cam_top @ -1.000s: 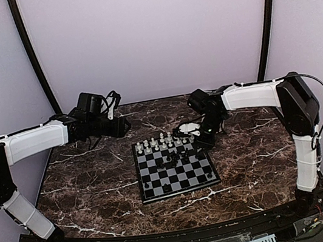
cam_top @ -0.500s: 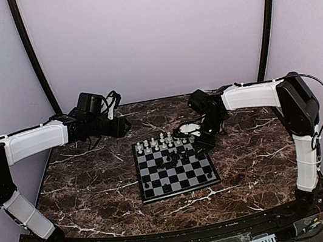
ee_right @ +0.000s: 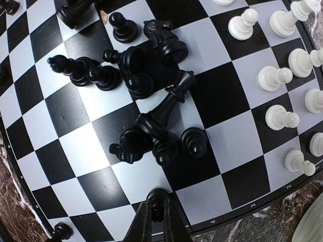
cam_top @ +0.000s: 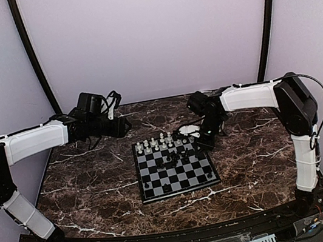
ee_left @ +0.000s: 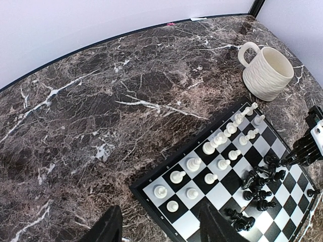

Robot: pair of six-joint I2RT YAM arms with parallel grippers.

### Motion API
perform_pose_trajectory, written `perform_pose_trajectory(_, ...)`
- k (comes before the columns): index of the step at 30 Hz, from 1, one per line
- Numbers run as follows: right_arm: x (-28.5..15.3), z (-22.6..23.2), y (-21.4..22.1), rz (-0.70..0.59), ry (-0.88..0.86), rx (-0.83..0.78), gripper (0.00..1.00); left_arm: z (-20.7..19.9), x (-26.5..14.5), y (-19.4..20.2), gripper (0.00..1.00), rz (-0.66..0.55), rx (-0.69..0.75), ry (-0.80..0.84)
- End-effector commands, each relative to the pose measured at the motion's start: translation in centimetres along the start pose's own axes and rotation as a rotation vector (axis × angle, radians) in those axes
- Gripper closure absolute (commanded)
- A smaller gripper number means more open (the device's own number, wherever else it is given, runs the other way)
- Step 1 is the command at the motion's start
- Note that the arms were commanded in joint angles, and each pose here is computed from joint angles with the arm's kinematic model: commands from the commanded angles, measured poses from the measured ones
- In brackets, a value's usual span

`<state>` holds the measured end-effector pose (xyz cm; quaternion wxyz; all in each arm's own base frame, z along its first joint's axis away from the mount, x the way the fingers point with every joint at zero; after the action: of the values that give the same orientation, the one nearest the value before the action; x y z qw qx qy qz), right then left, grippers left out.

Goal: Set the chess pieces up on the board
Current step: Pick up the pawn from the chessboard.

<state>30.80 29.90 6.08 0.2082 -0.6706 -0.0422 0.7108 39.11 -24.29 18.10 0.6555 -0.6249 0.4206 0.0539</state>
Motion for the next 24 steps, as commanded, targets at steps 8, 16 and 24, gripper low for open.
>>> perform_pose_trajectory(8,-2.3,1.2,0.4,-0.011,0.041,-0.039,1.0,-0.6,-1.0,-1.9,0.45,-0.051,0.001,0.025)
perform_pose_trajectory(16,-2.9,3.7,2.5,0.001,-0.008,-0.049,1.0,-0.7,-0.9,-1.8,0.46,-0.046,0.001,0.031)
perform_pose_trajectory(24,-2.3,5.2,2.9,0.017,-0.06,-0.078,1.0,-0.8,-0.8,-1.7,0.46,-0.042,0.0,0.039)
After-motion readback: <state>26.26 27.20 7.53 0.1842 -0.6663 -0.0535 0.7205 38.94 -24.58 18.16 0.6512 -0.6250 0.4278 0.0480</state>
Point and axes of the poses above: each gripper's point midway between its finger pads, its own x axis out along the fingers, its own z axis along the line the jaws close on, y = z × x, the point moved 1 cm from there along -x, back along the fingers, and after that the axes turned 1 degree about -x, right-handed, at the moved point
